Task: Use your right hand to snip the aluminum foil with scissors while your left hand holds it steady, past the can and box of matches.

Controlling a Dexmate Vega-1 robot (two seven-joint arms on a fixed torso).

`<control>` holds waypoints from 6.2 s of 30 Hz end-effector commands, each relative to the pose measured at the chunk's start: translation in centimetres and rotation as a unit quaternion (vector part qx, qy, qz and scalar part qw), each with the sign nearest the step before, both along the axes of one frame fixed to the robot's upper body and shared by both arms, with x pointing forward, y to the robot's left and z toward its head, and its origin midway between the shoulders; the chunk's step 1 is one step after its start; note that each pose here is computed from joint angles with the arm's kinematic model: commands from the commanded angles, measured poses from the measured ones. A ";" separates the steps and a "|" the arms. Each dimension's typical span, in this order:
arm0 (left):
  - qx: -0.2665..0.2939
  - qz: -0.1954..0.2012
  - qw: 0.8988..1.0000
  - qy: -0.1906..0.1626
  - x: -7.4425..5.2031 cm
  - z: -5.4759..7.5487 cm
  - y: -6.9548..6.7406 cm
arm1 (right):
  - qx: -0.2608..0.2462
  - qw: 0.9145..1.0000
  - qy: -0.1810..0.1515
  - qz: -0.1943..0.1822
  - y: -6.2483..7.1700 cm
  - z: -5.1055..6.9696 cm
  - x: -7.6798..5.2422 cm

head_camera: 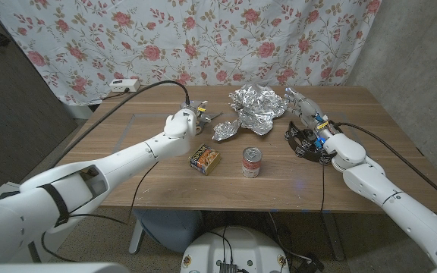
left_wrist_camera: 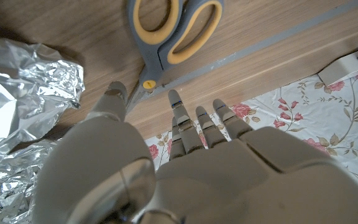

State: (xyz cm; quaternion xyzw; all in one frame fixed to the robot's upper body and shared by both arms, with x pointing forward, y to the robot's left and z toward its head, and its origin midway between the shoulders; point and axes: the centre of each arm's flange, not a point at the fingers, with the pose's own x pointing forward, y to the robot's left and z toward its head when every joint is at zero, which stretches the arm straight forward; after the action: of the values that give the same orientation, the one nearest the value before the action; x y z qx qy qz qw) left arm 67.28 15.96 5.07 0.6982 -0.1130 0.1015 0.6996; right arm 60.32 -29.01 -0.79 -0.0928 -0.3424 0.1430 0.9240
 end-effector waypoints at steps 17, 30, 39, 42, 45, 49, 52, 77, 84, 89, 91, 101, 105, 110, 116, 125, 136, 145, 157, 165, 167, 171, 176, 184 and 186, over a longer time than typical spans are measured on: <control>-0.001 0.020 1.000 -0.017 0.6 -0.7 -0.8 | 0.002 1.000 0.007 0.003 -0.2 -0.4 0.5; -0.003 0.030 0.999 -0.015 0.9 -0.8 -0.7 | 0.001 1.000 0.010 0.005 -0.2 -0.6 0.9; 0.006 0.037 0.999 -0.016 1.1 -1.1 -1.0 | 0.001 1.000 0.011 0.004 -0.2 -0.6 0.9; 0.005 0.036 0.999 -0.018 1.2 -1.2 -1.1 | 0.002 1.000 0.012 0.004 -0.2 -0.7 0.9; 0.005 0.035 0.999 -0.016 1.2 -1.3 -1.2 | 0.000 1.000 0.010 0.005 -0.2 -0.7 0.9; -0.007 0.037 0.999 -0.015 1.3 -1.5 -1.2 | 0.006 1.000 0.014 0.003 -0.2 -0.7 1.0; -0.007 0.036 0.999 -0.015 1.3 -1.7 -1.4 | 0.002 1.000 0.013 0.004 -0.2 -0.8 1.1; -0.002 0.045 0.999 -0.011 1.4 -2.4 -1.4 | 0.001 1.000 0.017 0.006 -0.1 -1.1 1.2; -0.005 0.044 0.999 -0.010 1.5 -2.5 -1.6 | 0.000 1.000 0.017 0.007 -0.1 -1.1 1.2; -0.004 0.044 0.999 -0.009 1.5 -2.6 -1.7 | 0.003 1.000 0.018 0.006 -0.2 -1.1 1.2; -0.004 0.044 0.999 -0.009 1.5 -2.6 -1.7 | 0.003 1.000 0.017 0.007 -0.2 -1.1 1.2; -0.002 0.043 0.999 -0.010 1.4 -2.8 -2.0 | 0.004 1.000 0.018 0.007 -0.3 -1.2 1.1; -0.005 0.043 0.999 -0.008 1.4 -2.9 -2.1 | 0.003 1.000 0.017 0.007 -0.4 -1.2 1.1; -0.024 0.032 0.999 0.002 1.6 -3.0 -2.3 | 0.003 1.000 0.017 0.007 -0.5 -1.3 1.1; -0.034 0.027 0.999 0.007 1.7 -2.9 -2.3 | 0.008 1.000 0.018 0.006 -0.6 -1.4 1.0; -0.018 0.028 0.999 0.003 1.7 -3.0 -3.1 | 0.009 1.000 0.016 0.005 -0.9 -1.5 0.8; 0.015 0.034 0.999 -0.007 1.5 -3.0 -3.7 | 0.018 1.000 0.017 0.007 -1.0 -1.8 0.7; 0.042 0.042 0.998 -0.014 1.3 -3.2 -3.8 | 0.024 0.999 0.020 0.008 -1.1 -2.1 0.6; 0.060 0.049 0.997 -0.025 1.0 -3.4 -3.9 | 0.033 0.999 0.018 0.010 -1.2 -2.4 0.6; 0.067 0.053 0.996 -0.033 0.8 -3.7 -4.2 | 0.038 0.999 0.018 0.013 -1.2 -2.5 0.6; 0.069 0.053 0.996 -0.037 0.8 -3.7 -4.2 | 0.040 0.999 0.018 0.013 -1.2 -2.5 0.6; 0.066 0.053 0.996 -0.042 0.8 -3.6 -4.1 | 0.042 0.999 0.020 0.014 -1.2 -2.5 0.6; 0.063 0.055 0.995 -0.052 0.7 -3.6 -4.0 | 0.042 0.999 0.020 0.012 -1.3 -2.3 0.6; 0.050 0.053 0.995 -0.069 0.7 -3.4 -3.7 | 0.037 0.999 0.019 0.012 -1.4 -2.1 0.7; 0.045 0.054 0.995 -0.073 0.7 -3.3 -3.5 | 0.038 0.999 0.020 0.011 -1.5 -2.1 0.7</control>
State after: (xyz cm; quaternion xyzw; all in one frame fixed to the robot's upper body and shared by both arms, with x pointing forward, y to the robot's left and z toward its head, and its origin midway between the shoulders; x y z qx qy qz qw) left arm 68.11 12.06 1.41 0.7376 -0.1128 0.1643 0.6452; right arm 60.92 -30.30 -3.15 -0.0493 -0.3318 0.1431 0.9311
